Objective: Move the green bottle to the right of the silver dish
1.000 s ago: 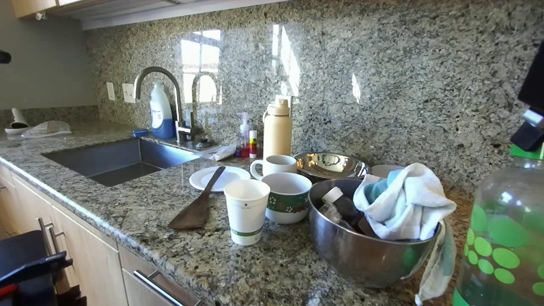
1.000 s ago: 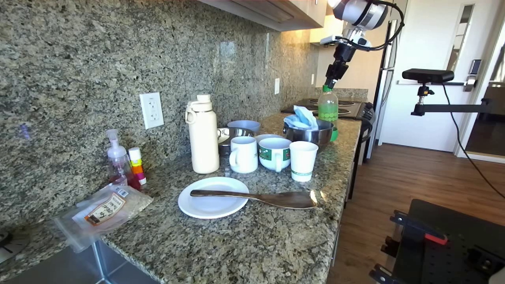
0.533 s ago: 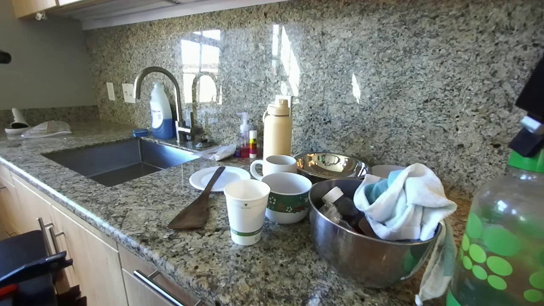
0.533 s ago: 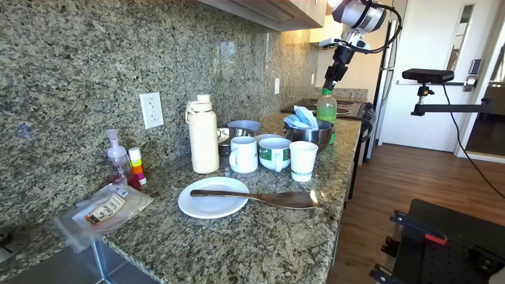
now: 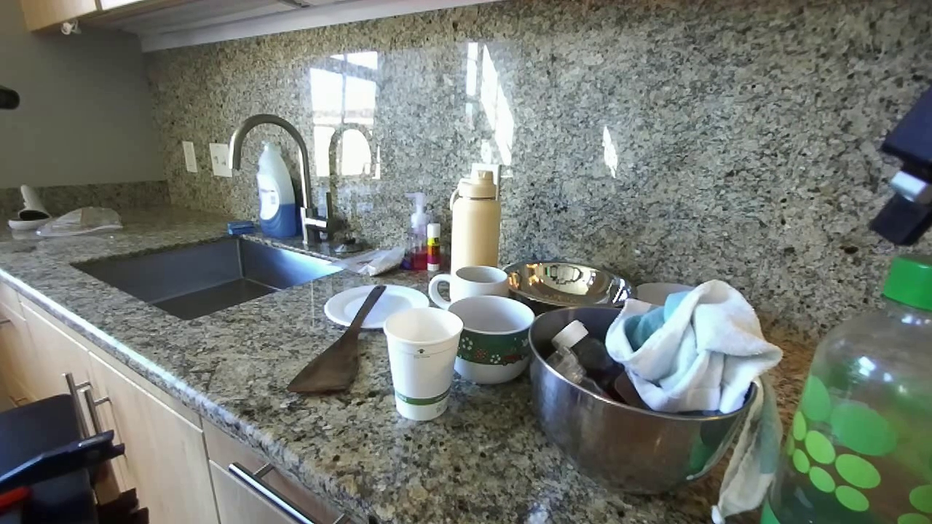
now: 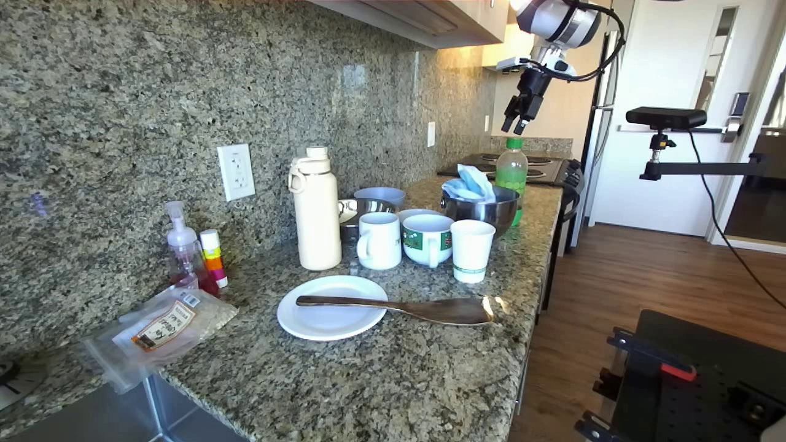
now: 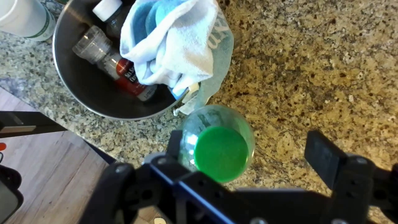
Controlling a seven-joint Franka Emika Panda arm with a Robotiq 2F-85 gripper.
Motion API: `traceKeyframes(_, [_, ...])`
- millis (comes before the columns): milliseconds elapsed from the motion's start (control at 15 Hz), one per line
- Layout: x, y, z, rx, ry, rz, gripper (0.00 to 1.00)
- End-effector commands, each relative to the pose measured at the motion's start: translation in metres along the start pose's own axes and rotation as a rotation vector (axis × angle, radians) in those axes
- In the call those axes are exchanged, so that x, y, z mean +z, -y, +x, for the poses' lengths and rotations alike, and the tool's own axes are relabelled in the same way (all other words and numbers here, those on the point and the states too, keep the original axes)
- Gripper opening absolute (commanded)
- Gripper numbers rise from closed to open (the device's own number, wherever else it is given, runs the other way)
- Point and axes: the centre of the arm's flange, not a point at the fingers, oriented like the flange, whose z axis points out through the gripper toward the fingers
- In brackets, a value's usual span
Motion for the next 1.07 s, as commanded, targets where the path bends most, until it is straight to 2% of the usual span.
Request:
traceKeyframes(0, [-0.008, 0.009, -0.003, 0.017, -0.001, 0.007, 1.00])
traceKeyframes(600, [-0.044, -0.003, -0.029, -0.175, -0.182, -0.017, 1.00])
traceKeyframes(733, [-0.045, -0.006, -0.037, -0.230, -0.213, -0.046, 1.00])
traceKeyframes(867, [-0.045, -0.009, -0.043, -0.297, -0.227, -0.114, 1.00])
traceKeyframes(933, [-0.033, -0.006, -0.037, -0.243, -0.213, -0.067, 1.00])
traceKeyframes(1000, [-0.032, -0.007, -0.038, -0.249, -0.214, -0.074, 1.00])
